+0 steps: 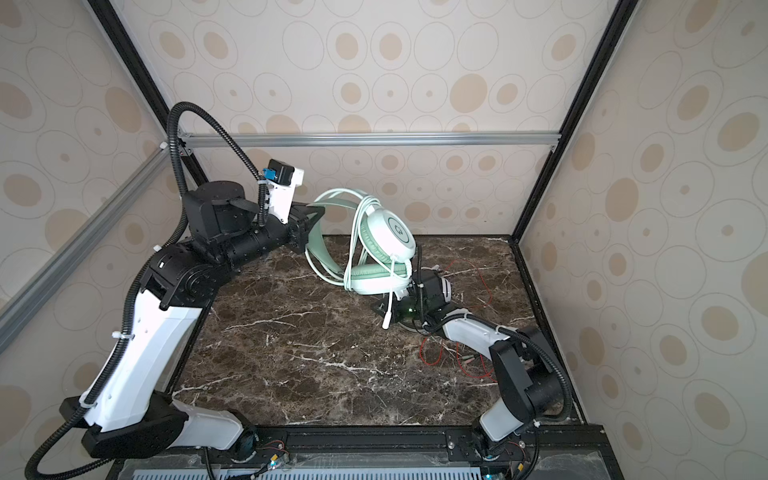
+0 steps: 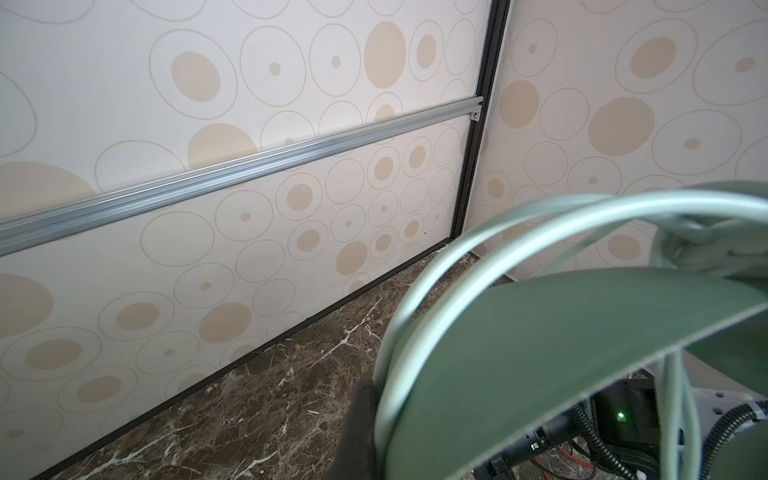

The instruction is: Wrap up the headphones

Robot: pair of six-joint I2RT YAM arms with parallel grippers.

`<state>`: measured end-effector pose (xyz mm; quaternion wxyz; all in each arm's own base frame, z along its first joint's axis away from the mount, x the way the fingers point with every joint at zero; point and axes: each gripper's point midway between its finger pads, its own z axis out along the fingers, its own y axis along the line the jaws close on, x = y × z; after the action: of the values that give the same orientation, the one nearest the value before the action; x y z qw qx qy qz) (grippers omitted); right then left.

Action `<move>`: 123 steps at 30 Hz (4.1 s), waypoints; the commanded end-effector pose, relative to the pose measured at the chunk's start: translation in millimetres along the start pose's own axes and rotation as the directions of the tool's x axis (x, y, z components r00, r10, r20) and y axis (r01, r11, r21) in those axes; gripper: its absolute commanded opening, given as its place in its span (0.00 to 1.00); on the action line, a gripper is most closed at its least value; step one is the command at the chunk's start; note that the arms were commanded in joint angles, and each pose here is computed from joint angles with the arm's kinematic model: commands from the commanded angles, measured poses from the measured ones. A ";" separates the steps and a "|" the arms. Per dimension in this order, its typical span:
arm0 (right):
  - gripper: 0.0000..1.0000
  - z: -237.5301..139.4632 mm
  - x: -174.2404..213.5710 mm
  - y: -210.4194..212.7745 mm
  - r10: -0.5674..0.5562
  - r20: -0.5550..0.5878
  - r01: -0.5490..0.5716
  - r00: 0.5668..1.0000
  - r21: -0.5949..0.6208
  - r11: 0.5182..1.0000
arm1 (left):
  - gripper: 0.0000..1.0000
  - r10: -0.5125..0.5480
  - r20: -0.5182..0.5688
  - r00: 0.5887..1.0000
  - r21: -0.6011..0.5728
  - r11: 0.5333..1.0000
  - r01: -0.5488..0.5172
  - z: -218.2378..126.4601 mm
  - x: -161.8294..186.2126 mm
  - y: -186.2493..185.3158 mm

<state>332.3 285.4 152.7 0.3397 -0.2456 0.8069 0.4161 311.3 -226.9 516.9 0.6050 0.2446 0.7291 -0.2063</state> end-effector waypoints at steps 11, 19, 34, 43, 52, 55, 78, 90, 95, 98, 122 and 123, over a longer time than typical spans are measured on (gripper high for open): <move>0.00 -1.0 12.5 -4.4 0.001 -0.010 0.000 1.000 0.040 0.999 | 0.00 -0.154 0.172 0.973 -0.063 0.984 0.167 -27.2 -47.8 15.6; 0.00 -0.5 28.5 6.5 -0.023 -0.040 0.027 0.999 0.111 0.993 | 0.00 -0.286 0.262 0.922 -0.223 0.911 0.346 -29.1 -45.1 51.4; 0.00 -17.4 62.1 63.0 -0.154 -0.118 0.172 0.981 0.160 0.972 | 0.00 -0.248 0.241 0.938 -0.412 0.849 0.330 -5.9 -29.0 102.5; 0.00 -35.4 89.9 92.2 -0.250 -0.219 0.284 0.943 0.141 0.948 | 0.00 -0.200 0.250 0.947 -0.492 0.816 0.302 -3.0 -14.9 139.6; 0.00 -39.6 91.1 113.7 -0.320 -0.257 0.358 0.912 0.119 0.926 | 0.00 -0.184 0.234 0.955 -0.580 0.762 0.289 3.5 2.5 162.1; 0.00 -37.5 91.0 120.8 -0.335 -0.266 0.374 0.904 0.109 0.921 | 0.00 -0.172 0.211 0.962 -0.609 0.746 0.267 7.2 12.8 167.4; 0.00 -70.2 28.3 192.4 -0.552 -0.217 0.572 0.805 0.037 0.819 | 0.00 -0.102 -0.105 0.989 -0.754 0.657 -0.012 38.0 129.6 194.2; 0.00 -81.1 -40.2 198.2 -0.646 -0.234 0.672 0.726 0.040 0.740 | 0.00 -0.024 -0.295 0.955 -0.690 0.698 -0.195 39.1 183.9 165.1; 0.00 -88.4 -73.2 189.1 -0.645 -0.233 0.673 0.728 0.069 0.736 | 0.00 -0.001 -0.335 0.942 -0.636 0.738 -0.225 32.3 203.0 149.8; 0.00 -89.7 -88.6 183.3 -0.643 -0.247 0.676 0.725 0.078 0.733 | 0.00 0.027 -0.355 0.934 -0.588 0.771 -0.245 29.5 210.4 138.0; 0.00 -80.2 -143.8 131.8 -0.616 -0.291 0.673 0.732 0.164 0.721 | 0.00 0.124 -0.375 0.919 -0.141 0.972 -0.189 17.7 228.3 54.8; 0.00 -78.8 -144.2 128.6 -0.609 -0.290 0.665 0.738 0.164 0.728 | 0.00 0.122 -0.372 0.920 -0.132 0.974 -0.183 17.3 227.6 52.6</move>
<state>300.5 306.5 346.4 0.3809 -0.5132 0.7576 0.1325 334.1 -159.6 270.1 0.4782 0.2620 0.8382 -0.0127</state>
